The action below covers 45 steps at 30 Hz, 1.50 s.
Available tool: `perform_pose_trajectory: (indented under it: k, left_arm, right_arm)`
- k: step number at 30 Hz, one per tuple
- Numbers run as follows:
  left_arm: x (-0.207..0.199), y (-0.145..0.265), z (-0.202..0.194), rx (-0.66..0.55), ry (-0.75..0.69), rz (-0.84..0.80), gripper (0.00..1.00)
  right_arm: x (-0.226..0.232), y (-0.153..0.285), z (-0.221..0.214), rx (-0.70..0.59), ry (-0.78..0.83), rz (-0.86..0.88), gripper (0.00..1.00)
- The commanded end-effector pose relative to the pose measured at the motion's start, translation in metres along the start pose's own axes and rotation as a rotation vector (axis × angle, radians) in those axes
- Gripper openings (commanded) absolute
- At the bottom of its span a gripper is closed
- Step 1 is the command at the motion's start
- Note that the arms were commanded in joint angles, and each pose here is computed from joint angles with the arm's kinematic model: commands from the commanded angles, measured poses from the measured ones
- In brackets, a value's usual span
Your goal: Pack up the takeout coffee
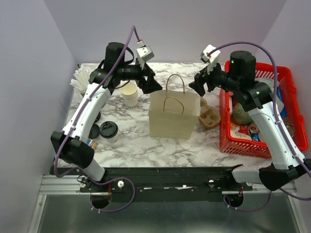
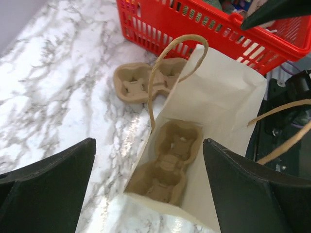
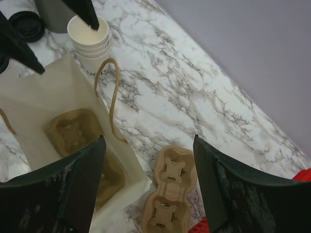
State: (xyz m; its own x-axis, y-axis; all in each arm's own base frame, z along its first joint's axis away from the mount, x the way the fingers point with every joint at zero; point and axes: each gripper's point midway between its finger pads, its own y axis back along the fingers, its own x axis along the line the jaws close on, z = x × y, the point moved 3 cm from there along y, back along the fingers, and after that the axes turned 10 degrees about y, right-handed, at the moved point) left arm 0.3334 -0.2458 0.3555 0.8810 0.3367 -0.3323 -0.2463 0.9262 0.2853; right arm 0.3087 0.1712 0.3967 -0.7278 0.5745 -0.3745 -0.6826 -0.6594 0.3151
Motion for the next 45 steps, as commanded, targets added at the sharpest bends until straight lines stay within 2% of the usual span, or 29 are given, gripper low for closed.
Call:
perform_pose_trajectory:
  k: [1, 3, 4, 5, 9, 15, 22, 23, 24, 26, 27, 28, 29, 30, 31, 34, 42, 43, 44, 45]
  left_arm:
    - [-0.028, 0.047, 0.021, -0.091, -0.182, -0.020, 0.99]
    - [-0.037, 0.059, 0.009, -0.061, -0.304, -0.051, 0.98]
    - [-0.045, 0.064, -0.011, -0.003, -0.272, -0.085, 0.98]
    - [-0.046, 0.067, -0.017, 0.019, -0.379, -0.098, 0.97]
    - [-0.060, 0.067, -0.044, 0.087, -0.410, -0.174, 0.95]
    - [-0.064, 0.028, -0.063, 0.185, -0.495, -0.263, 0.86]
    - [-0.053, -0.006, -0.060, 0.172, -0.478, -0.284, 0.74]
    - [-0.054, -0.009, -0.059, 0.174, -0.469, -0.290, 0.71]
    - [-0.053, -0.013, -0.057, 0.174, -0.464, -0.301, 0.63]
    - [-0.057, -0.015, -0.055, 0.172, -0.447, -0.327, 0.54]
    - [-0.057, -0.017, -0.050, 0.164, -0.443, -0.330, 0.44]
    - [-0.060, -0.018, -0.047, 0.156, -0.440, -0.344, 0.39]
    - [-0.062, -0.018, -0.044, 0.149, -0.441, -0.349, 0.33]
    - [-0.063, -0.019, -0.038, 0.141, -0.441, -0.352, 0.21]
    - [-0.065, -0.018, -0.039, 0.149, -0.425, -0.364, 0.19]
    - [-0.074, -0.011, -0.037, 0.160, -0.418, -0.393, 0.01]
    - [-0.094, 0.013, -0.007, 0.101, -0.480, -0.343, 0.00]
    - [-0.096, 0.014, -0.005, 0.100, -0.475, -0.341, 0.03]
    - [-0.097, 0.015, -0.003, 0.098, -0.461, -0.333, 0.15]
    - [-0.099, 0.017, 0.001, 0.090, -0.467, -0.324, 0.34]
  right_arm:
    - [0.028, -0.003, -0.011, 0.025, 0.009, 0.203, 0.81]
    - [0.038, -0.001, -0.008, 0.002, 0.048, 0.288, 0.81]
    - [0.047, 0.002, -0.016, 0.031, 0.044, 0.346, 0.80]
    - [0.048, 0.007, -0.009, 0.006, 0.112, 0.378, 0.79]
    - [0.070, 0.020, -0.016, -0.002, 0.154, 0.530, 0.76]
    - [0.053, -0.004, -0.033, 0.066, 0.161, 0.434, 0.72]
    - [0.036, -0.044, -0.051, 0.090, 0.167, 0.357, 0.70]
    - [0.037, -0.047, -0.053, 0.089, 0.163, 0.366, 0.69]
    - [0.039, -0.051, -0.053, 0.078, 0.156, 0.386, 0.67]
    - [0.040, -0.060, -0.055, 0.068, 0.140, 0.395, 0.59]
    - [0.040, -0.062, -0.052, 0.056, 0.122, 0.397, 0.54]
    - [0.038, -0.065, -0.048, 0.041, 0.118, 0.394, 0.40]
    - [0.036, -0.066, -0.043, 0.029, 0.119, 0.389, 0.33]
    - [0.034, -0.067, -0.041, 0.025, 0.113, 0.379, 0.27]
    - [0.032, -0.068, -0.039, 0.017, 0.116, 0.373, 0.16]
    - [0.030, -0.067, -0.032, 0.003, 0.121, 0.377, 0.01]
    - [0.019, -0.039, 0.013, -0.086, 0.140, 0.324, 0.01]
    - [0.020, -0.039, 0.013, -0.080, 0.130, 0.330, 0.01]
    - [0.017, -0.036, 0.019, -0.090, 0.131, 0.322, 0.01]
    - [0.017, -0.035, 0.021, -0.091, 0.121, 0.324, 0.01]
